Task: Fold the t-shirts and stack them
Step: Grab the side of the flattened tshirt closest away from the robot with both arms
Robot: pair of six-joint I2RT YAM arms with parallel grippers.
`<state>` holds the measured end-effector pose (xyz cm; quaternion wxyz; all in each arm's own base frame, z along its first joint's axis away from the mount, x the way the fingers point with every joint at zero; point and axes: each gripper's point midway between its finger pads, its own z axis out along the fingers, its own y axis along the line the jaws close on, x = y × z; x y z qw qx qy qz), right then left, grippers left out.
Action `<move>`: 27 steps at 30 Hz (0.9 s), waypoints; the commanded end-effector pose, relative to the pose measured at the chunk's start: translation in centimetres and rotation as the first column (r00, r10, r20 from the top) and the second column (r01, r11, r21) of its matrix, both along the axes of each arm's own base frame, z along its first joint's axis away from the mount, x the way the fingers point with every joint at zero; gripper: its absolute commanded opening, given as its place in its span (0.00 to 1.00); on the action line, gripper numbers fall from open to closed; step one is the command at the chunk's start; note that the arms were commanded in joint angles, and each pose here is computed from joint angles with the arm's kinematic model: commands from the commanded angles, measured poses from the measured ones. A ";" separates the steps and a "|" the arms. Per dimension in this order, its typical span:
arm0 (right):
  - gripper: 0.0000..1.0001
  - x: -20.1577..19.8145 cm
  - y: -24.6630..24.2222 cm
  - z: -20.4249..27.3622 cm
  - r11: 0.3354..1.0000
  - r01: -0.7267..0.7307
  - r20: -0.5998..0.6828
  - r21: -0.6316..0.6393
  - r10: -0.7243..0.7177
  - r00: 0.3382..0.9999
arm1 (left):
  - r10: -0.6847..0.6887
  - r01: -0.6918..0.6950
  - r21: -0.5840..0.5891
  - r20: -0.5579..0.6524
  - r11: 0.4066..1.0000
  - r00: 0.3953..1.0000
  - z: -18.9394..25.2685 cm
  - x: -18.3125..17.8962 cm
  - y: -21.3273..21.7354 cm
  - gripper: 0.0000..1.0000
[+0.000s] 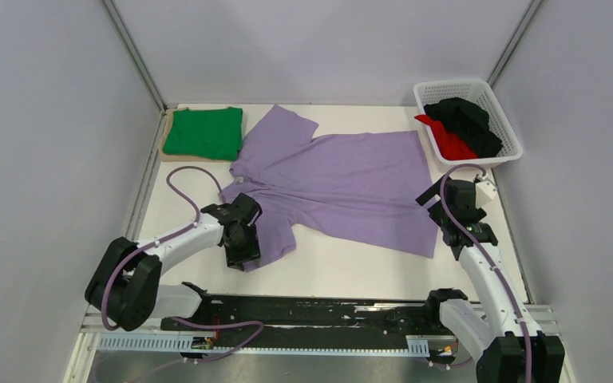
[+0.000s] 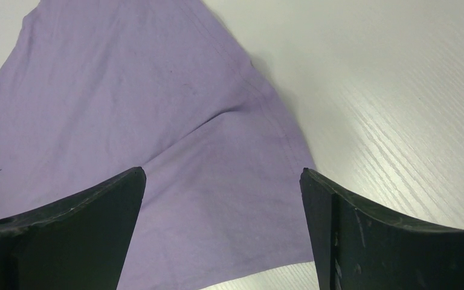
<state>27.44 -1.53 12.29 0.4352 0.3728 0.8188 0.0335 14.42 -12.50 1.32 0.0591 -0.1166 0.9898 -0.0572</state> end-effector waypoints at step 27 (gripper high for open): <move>1.00 -6.6 -1.2 -4.9 0.972 0.201 -0.318 0.121 -0.154 0.936 | -0.214 0.213 0.038 0.026 0.976 0.977 -1.6 1.5 -2.3 0.00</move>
